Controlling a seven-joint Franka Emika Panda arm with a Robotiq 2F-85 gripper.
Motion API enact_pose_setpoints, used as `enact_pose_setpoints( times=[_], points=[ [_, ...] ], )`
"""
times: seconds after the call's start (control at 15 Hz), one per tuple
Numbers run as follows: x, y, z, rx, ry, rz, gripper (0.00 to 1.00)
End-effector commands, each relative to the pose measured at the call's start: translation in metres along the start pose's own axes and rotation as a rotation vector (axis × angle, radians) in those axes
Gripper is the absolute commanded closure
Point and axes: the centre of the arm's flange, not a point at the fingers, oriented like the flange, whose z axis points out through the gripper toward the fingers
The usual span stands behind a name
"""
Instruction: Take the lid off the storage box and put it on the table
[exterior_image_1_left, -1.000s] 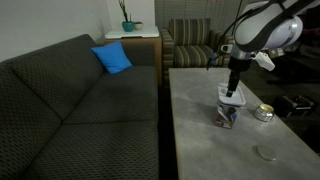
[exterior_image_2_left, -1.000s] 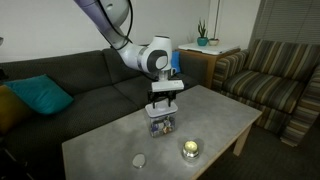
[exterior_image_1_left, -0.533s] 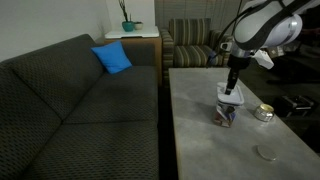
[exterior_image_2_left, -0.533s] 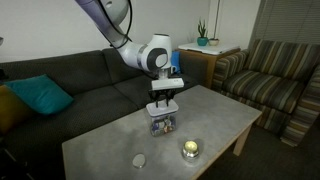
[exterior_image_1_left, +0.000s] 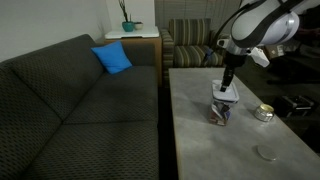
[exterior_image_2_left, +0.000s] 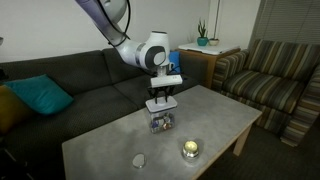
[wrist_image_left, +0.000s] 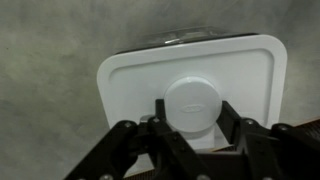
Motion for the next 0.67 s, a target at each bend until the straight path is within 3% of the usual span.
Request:
enact_pose_setpoints(
  times=[0.0,0.27,0.6],
  points=[
    [0.005,-0.008,-0.041,-0.015,0.025,-0.05,0.71],
    [0.006,-0.01,-0.073,-0.035,0.023,-0.062,0.71],
    [-0.037,-0.024,-0.094,0.012,-0.046,-0.054,0.71]
  ],
)
